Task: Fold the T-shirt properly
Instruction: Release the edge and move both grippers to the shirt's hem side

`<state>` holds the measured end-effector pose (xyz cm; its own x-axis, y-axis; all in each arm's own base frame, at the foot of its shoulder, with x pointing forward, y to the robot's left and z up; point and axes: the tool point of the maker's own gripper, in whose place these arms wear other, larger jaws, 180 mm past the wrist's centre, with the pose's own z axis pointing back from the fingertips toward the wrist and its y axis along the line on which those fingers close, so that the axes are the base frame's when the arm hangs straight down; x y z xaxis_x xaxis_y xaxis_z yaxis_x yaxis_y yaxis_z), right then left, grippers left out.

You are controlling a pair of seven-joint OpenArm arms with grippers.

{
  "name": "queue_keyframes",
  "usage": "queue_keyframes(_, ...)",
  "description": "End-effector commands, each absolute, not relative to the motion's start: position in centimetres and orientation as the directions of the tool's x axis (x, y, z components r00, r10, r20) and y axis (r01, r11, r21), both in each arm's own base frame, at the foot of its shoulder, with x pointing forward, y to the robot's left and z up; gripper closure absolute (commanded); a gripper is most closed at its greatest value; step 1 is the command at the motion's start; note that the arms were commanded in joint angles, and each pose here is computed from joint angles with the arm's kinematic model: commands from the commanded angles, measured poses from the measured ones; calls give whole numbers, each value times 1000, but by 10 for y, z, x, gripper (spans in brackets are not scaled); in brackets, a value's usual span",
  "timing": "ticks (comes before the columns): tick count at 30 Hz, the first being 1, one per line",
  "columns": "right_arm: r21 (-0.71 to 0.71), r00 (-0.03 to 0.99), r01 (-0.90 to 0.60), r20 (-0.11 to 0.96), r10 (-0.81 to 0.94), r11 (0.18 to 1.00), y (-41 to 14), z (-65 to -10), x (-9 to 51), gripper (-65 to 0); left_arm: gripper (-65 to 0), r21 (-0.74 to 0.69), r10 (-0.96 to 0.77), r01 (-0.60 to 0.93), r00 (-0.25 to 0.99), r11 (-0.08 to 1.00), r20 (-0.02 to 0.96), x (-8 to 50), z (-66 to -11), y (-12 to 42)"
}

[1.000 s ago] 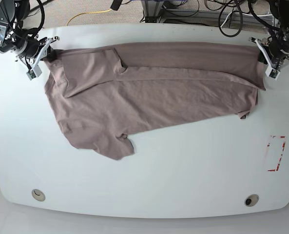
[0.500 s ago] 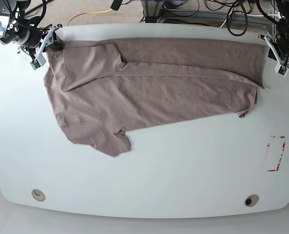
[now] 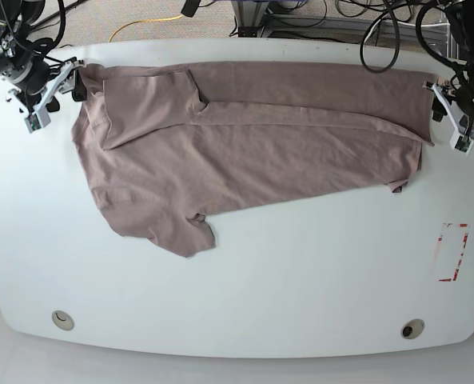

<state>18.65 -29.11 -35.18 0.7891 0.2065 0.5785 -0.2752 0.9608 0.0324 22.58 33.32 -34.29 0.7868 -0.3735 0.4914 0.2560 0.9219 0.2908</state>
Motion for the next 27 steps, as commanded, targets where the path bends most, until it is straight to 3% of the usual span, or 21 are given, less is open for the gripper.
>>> queue_keyframes(1,4,747,-288,627,222,958,-293,-335,203,-419,-346,310,-372,234,761,921,532,243,-327,335)
queue_keyframes(6,8,706,-265,683,188,964,-296,-325,233,-423,-347,294,-333,181,701,938,631,285,-306,323)
queue_keyframes(17,28,675,-164,732,92,986,-319,-314,305,-423,-346,220,-314,223,674,950,669,350,-312,287)
queue_keyframes(27,60,678,-211,728,102,976,-301,-329,376,-423,-346,114,-247,244,634,963,733,378,-325,267)
